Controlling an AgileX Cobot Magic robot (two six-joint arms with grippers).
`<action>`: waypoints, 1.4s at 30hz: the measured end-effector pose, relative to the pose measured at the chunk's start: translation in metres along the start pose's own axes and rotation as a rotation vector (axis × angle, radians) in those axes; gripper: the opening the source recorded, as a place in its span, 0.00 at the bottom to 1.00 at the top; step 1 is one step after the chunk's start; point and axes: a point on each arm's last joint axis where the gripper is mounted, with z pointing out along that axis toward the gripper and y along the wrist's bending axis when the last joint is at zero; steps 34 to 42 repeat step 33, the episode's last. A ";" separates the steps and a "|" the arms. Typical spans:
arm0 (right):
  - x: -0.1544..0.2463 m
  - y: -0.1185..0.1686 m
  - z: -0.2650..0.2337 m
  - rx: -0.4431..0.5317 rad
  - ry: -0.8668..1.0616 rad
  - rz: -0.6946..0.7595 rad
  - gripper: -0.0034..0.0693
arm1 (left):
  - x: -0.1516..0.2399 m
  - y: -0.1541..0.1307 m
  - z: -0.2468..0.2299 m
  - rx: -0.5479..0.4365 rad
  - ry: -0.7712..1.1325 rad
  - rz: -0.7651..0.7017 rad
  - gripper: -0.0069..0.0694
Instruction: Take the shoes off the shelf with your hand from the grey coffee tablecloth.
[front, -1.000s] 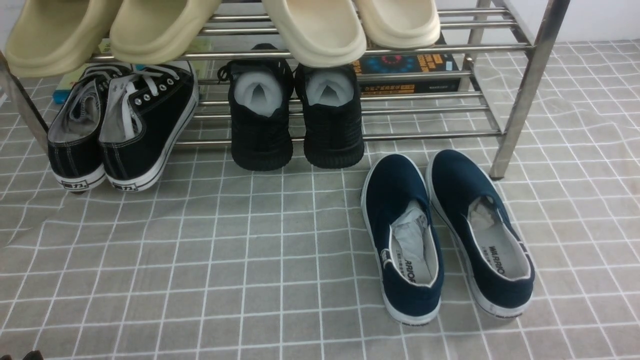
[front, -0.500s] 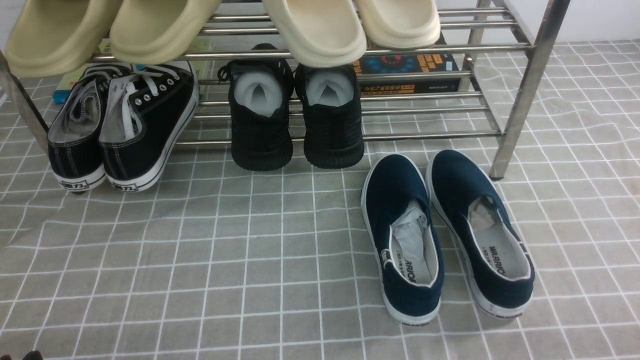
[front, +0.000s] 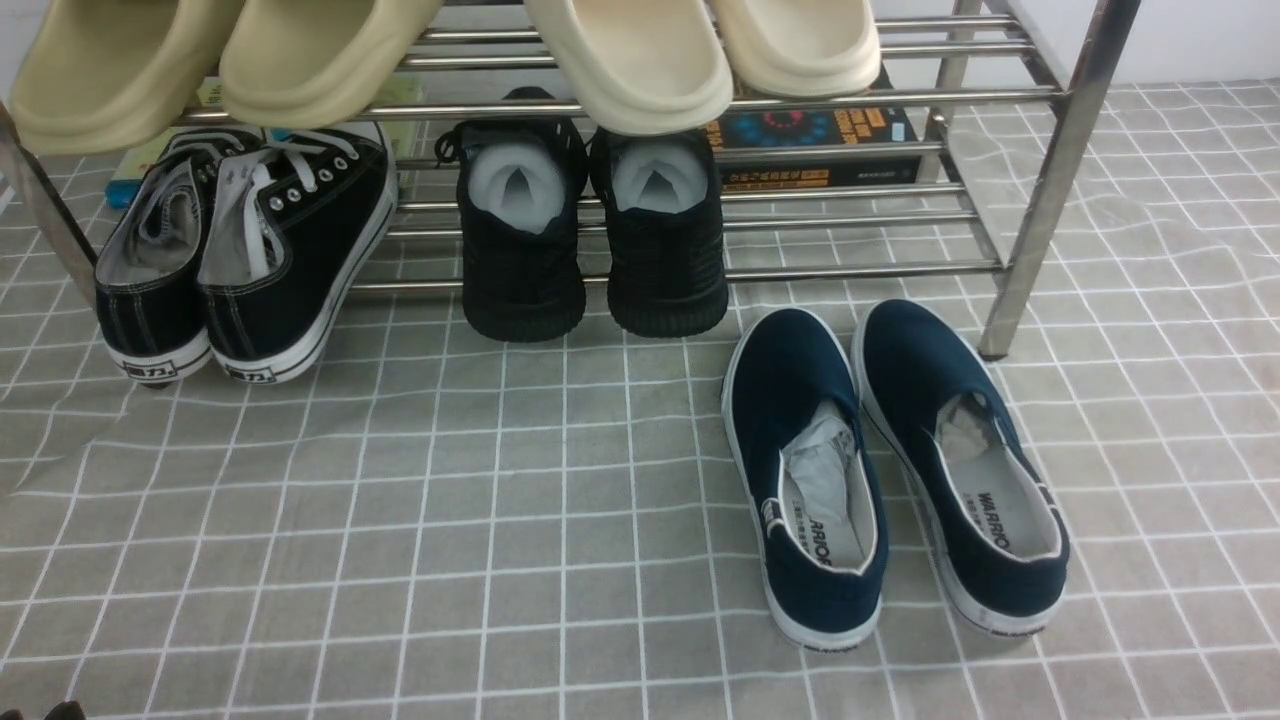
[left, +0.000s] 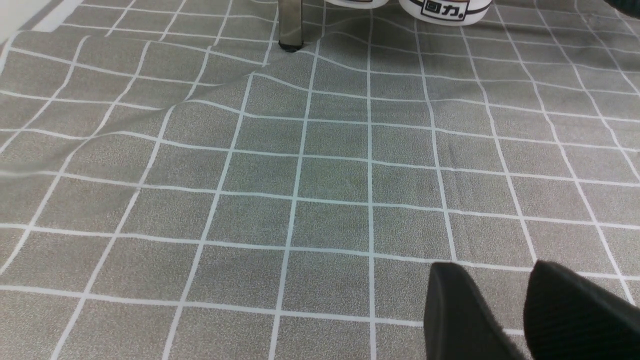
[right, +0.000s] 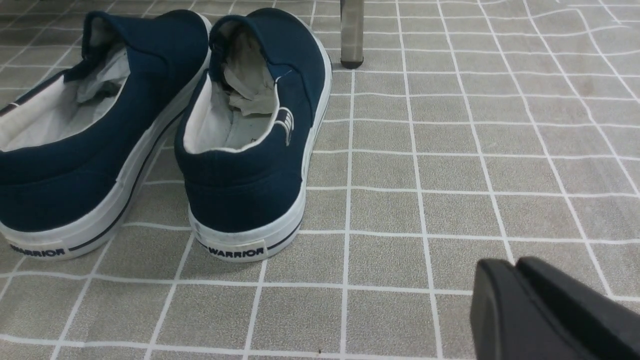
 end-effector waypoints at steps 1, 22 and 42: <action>0.000 0.000 0.000 0.000 0.000 0.000 0.12 | 0.000 0.000 0.000 0.000 0.000 0.000 0.40; 0.000 0.000 0.000 0.000 0.000 0.000 0.16 | 0.000 0.000 0.000 0.000 0.000 0.000 0.40; 0.000 0.000 0.000 0.000 0.000 0.000 0.18 | 0.000 0.000 0.000 0.000 0.000 0.001 0.40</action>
